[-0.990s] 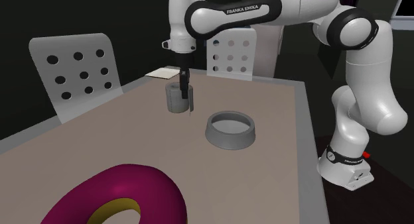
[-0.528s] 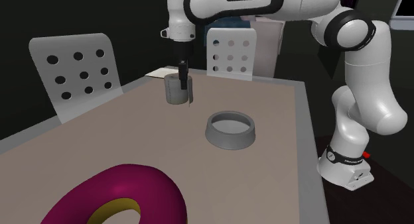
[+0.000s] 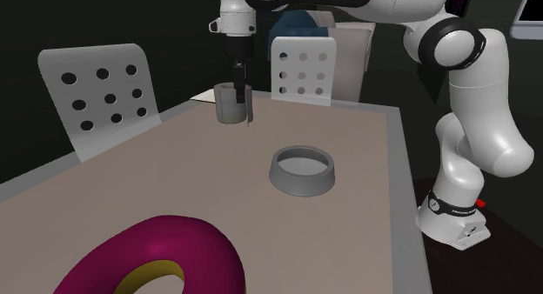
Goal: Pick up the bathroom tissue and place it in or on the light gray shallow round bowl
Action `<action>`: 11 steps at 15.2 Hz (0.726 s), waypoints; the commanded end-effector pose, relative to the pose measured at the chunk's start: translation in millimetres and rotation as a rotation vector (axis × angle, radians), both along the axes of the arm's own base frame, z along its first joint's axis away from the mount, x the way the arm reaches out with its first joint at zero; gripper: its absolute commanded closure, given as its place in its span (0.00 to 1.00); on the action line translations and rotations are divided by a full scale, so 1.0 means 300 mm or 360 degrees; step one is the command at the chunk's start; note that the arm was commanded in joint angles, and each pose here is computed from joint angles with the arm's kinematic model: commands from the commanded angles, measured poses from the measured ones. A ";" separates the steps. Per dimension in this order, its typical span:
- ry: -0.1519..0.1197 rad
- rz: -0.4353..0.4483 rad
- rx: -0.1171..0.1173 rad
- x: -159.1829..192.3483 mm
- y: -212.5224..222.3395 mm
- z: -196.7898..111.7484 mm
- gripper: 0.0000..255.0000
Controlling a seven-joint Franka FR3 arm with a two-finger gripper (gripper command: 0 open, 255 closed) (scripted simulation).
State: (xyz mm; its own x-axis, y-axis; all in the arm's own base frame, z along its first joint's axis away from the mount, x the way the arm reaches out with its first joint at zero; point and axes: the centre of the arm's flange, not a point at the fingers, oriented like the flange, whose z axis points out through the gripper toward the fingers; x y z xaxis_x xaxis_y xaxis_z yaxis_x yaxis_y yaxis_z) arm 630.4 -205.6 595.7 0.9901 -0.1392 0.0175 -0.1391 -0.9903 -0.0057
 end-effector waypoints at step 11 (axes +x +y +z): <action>-0.0001 0.0000 0.0000 -0.284 0.274 0.079 1.00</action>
